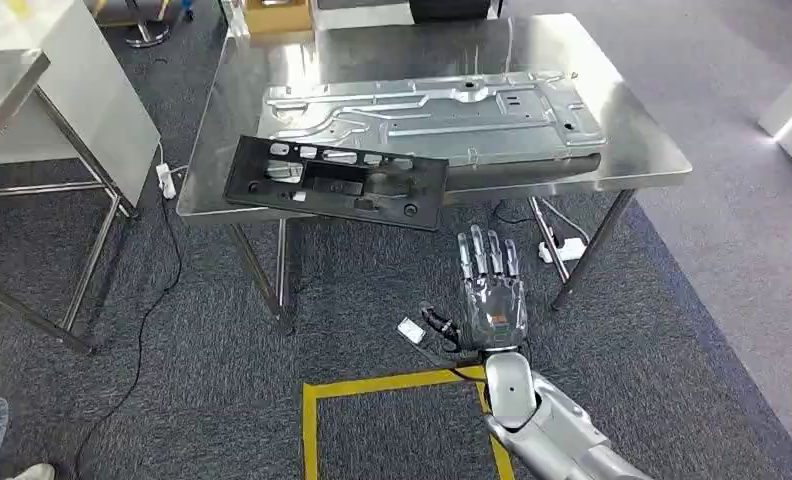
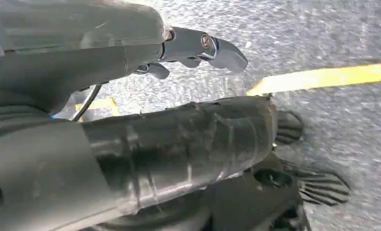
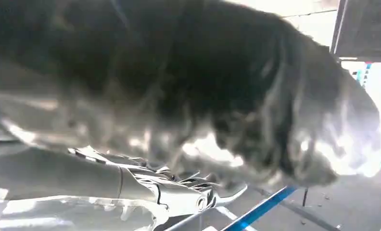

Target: Take the parts from the cabinet and place them on the table.

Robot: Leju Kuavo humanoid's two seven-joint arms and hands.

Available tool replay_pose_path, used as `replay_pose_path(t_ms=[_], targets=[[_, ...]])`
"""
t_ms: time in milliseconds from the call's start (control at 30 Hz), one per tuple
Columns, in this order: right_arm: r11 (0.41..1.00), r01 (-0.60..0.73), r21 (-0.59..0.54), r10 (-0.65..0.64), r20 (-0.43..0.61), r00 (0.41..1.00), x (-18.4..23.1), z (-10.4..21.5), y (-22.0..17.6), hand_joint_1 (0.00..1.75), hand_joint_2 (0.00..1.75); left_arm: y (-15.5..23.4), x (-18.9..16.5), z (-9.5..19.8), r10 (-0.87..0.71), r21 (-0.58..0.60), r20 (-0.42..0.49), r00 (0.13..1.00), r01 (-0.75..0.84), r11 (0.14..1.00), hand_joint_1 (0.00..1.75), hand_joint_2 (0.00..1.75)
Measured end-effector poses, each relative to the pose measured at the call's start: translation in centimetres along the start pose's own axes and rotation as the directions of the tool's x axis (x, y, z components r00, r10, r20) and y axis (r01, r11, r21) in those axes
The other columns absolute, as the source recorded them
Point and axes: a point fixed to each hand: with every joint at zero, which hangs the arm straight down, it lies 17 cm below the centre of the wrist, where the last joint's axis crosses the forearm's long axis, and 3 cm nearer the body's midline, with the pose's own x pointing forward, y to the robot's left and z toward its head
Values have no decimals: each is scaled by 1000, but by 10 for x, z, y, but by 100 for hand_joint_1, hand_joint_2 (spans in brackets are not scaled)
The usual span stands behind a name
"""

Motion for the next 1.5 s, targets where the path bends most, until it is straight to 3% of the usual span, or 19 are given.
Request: replay_pose_path(t_ms=[533, 967, 1500], targets=[[1000, 18, 1, -18, 44, 999, 3, -4, -1, 0, 0, -1, -5, 0, 11, -2, -8, 1000, -11, 1000, 0, 0], [999, 50, 5, -50, -3, 999, -7, -9, -2, 0, 0, 0, -1, 0, 30, -1, -4, 1000, -30, 1000, 0, 0], [990, 122, 65, -125, 39, 991, -7, 8, 15, 0, 0, -6, -7, 0, 39, -5, -16, 999, -39, 999, 0, 0]])
